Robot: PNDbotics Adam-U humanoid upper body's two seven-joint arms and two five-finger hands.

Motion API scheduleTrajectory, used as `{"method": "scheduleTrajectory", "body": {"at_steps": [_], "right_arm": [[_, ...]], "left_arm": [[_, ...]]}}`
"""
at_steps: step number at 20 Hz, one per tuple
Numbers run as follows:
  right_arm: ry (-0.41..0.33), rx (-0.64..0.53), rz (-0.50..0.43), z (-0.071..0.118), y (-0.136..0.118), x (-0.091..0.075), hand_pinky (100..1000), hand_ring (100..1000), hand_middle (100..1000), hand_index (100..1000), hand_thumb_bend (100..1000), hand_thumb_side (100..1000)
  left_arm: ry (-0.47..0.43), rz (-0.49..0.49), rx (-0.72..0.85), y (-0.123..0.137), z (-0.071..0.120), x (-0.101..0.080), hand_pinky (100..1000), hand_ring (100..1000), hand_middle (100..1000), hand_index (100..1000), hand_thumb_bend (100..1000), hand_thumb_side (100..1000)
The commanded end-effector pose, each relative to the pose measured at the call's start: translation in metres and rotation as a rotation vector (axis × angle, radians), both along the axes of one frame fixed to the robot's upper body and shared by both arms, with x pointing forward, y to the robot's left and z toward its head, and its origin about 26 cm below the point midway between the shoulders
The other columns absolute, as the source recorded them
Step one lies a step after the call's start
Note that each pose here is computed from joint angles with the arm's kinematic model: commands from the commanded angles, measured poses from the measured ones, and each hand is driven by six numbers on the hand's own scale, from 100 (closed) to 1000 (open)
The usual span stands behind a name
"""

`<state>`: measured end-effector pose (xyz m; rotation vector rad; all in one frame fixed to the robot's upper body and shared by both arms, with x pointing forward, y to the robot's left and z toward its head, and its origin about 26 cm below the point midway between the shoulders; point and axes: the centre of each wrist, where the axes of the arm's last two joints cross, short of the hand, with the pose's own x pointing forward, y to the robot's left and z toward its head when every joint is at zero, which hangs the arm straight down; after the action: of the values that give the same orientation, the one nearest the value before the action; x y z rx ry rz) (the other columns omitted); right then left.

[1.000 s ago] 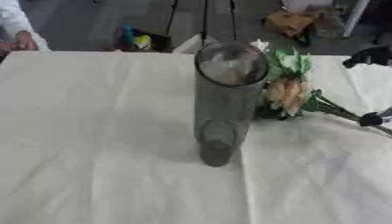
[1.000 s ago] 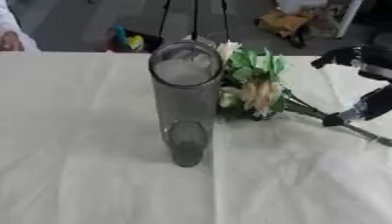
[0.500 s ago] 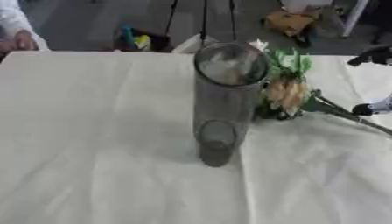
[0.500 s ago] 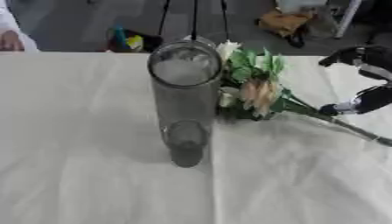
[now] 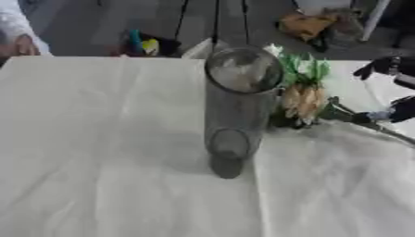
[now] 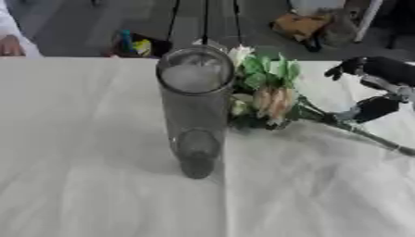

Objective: Arrange flowers into the vase.

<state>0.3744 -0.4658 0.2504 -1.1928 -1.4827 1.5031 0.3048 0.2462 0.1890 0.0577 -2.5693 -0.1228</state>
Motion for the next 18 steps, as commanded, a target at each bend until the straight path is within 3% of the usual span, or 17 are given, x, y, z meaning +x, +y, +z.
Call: {"method": "scheduleTrajectory", "body": {"at_steps": [1, 8, 18], "right_arm": [[-0.050, -0.013, 0.000, 0.012, -0.001, 0.000, 793, 874, 637, 849, 658, 738], [-0.071, 0.000, 0.001, 0.003, 0.000, 0.004, 788, 869, 610, 837, 618, 662], [-0.093, 0.010, 0.000, -0.004, 0.000, 0.007, 766, 850, 563, 816, 588, 622]], "left_arm": [[-0.028, -0.010, 0.017, -0.001, 0.008, -0.002, 568, 723, 757, 931, 100, 1000], [-0.028, -0.013, 0.016, -0.002, 0.008, -0.002, 569, 723, 757, 932, 100, 1000], [-0.030, -0.016, 0.016, -0.004, 0.008, -0.002, 568, 722, 757, 932, 100, 1000]]}}
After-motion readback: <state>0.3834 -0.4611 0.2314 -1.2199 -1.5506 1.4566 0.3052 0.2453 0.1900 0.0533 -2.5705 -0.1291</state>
